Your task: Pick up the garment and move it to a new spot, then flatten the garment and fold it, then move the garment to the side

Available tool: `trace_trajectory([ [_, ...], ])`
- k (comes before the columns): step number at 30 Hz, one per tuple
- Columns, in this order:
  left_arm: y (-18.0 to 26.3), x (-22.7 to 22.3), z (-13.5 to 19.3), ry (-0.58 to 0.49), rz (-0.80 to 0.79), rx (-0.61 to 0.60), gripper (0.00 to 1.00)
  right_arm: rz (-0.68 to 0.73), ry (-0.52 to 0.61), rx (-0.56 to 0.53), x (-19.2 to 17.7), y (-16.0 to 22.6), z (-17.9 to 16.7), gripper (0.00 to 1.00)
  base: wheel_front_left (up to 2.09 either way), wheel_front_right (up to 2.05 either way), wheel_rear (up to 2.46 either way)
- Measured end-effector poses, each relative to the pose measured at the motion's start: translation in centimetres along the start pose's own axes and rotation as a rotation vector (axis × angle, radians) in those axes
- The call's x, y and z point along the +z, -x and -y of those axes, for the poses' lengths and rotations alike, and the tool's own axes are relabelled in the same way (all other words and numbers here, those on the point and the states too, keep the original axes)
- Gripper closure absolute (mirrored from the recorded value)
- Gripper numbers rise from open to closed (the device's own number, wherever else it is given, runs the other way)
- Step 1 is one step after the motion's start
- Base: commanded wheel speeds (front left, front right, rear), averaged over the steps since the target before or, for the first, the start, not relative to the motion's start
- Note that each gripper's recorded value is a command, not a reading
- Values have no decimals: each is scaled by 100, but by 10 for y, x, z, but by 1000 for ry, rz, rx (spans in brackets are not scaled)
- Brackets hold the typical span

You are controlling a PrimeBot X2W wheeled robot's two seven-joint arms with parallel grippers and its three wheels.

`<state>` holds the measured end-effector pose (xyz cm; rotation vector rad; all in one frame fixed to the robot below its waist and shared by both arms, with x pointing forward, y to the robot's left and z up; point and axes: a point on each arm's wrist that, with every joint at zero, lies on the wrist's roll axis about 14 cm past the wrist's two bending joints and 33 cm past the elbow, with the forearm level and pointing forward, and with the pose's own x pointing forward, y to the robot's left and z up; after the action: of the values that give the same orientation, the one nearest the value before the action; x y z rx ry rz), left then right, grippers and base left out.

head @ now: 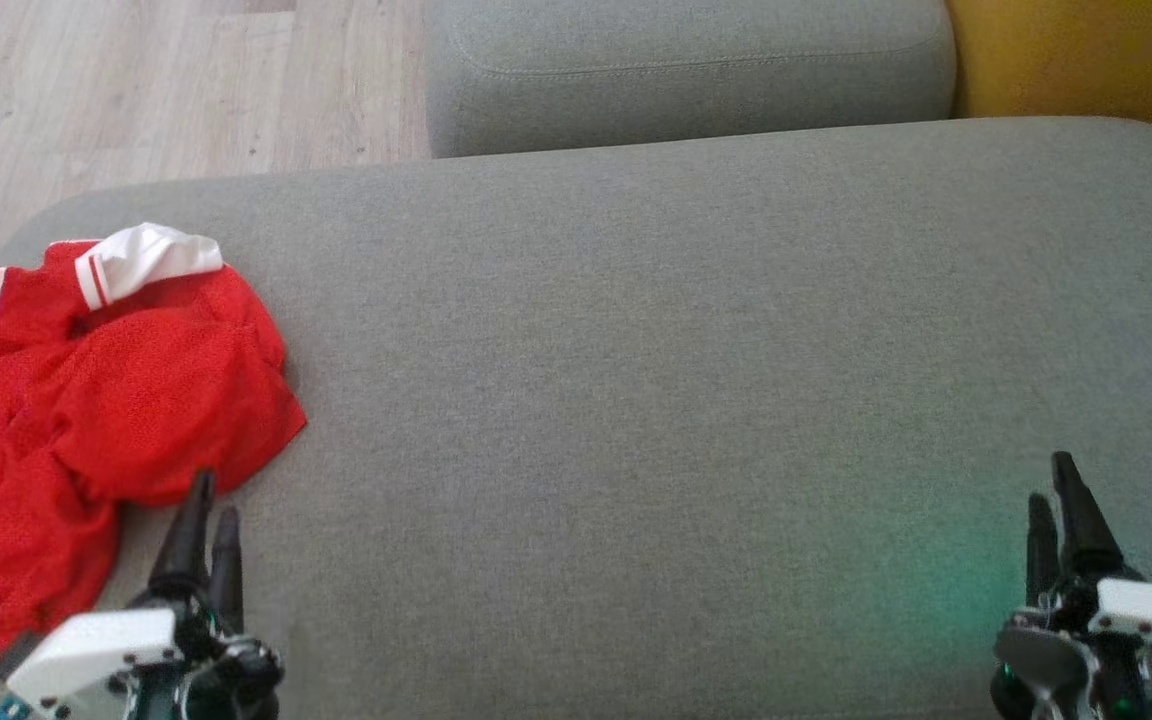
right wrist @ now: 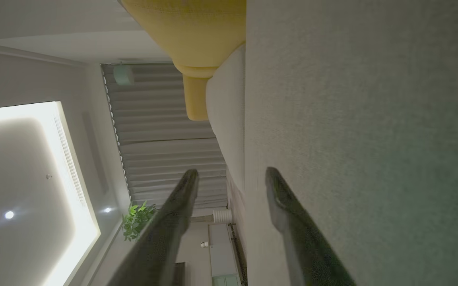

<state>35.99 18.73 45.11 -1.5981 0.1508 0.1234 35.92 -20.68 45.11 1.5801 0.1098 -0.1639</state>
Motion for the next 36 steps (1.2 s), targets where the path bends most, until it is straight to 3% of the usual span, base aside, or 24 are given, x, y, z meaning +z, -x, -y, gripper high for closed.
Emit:
trace_trajectory([
  [15,1,-7,0,-60,2,9,0,0,108,-4,-5,3,1,0,0,0,0],
  [36,4,-19,-2,-357,-13,48,0,-42,500,70,-26,1,-21,0,0,0,0],
])
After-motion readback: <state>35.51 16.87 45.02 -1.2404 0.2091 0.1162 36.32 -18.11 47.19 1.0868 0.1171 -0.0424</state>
